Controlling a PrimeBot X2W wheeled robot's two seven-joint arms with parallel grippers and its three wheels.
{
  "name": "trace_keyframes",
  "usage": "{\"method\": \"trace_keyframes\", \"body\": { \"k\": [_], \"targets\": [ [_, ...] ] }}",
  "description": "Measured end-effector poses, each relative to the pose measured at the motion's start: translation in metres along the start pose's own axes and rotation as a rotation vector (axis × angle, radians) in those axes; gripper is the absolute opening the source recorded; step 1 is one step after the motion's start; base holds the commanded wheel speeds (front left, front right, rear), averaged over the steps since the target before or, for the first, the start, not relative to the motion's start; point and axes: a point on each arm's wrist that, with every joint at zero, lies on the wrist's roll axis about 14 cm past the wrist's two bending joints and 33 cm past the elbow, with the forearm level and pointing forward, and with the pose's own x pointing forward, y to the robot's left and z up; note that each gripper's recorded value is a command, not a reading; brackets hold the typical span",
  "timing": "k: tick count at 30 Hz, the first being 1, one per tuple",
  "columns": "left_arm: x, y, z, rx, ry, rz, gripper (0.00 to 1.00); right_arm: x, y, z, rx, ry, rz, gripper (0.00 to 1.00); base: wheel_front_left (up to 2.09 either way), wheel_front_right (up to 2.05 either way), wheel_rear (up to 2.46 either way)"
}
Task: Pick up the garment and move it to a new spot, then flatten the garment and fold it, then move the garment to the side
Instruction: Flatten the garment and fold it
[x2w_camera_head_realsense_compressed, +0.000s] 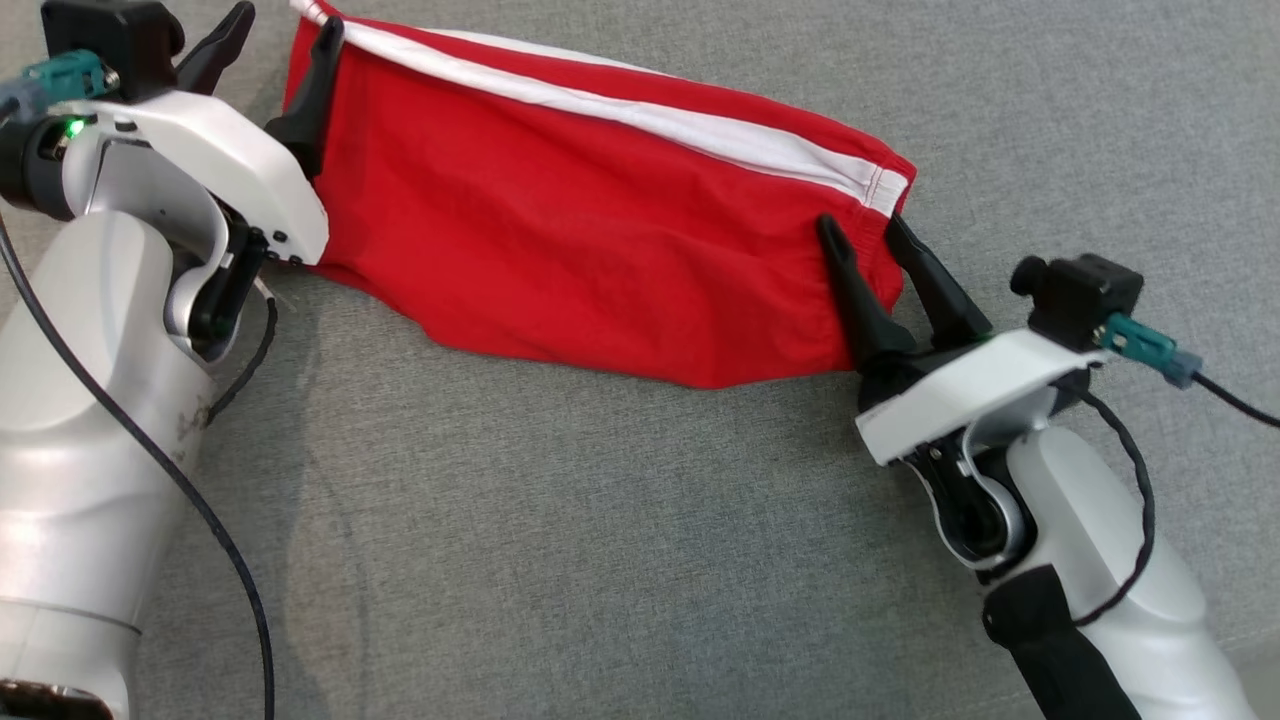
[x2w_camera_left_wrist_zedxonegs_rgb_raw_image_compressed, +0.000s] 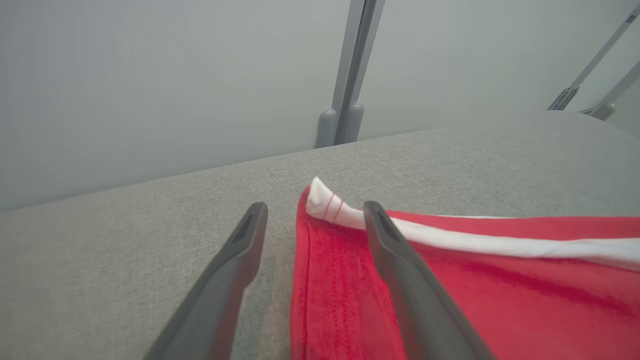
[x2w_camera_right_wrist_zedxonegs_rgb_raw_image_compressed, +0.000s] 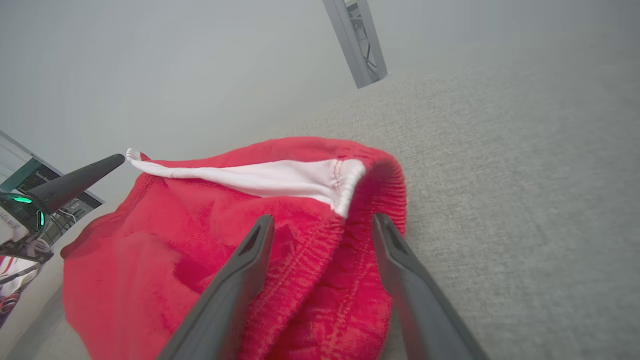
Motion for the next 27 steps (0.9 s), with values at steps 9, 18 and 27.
{"method": "trace_keyframes", "body": {
  "k": [9,18,27],
  "targets": [
    [-0.043,0.009,0.022,0.006,-0.229,0.098,1.0,-0.029,-0.002,0.034,-0.118,-0.145,-0.007,1.0,0.0,0.0,0.0],
    [-0.118,0.008,0.053,0.066,-0.423,0.191,1.0,-0.055,0.006,0.085,-0.299,-0.327,-0.023,1.0,0.0,0.0,0.0],
    [-0.168,0.003,0.054,0.1,-0.465,0.257,1.0,-0.07,0.003,0.085,-0.364,-0.316,-0.059,1.0,0.0,0.0,0.0]
  ]
}}
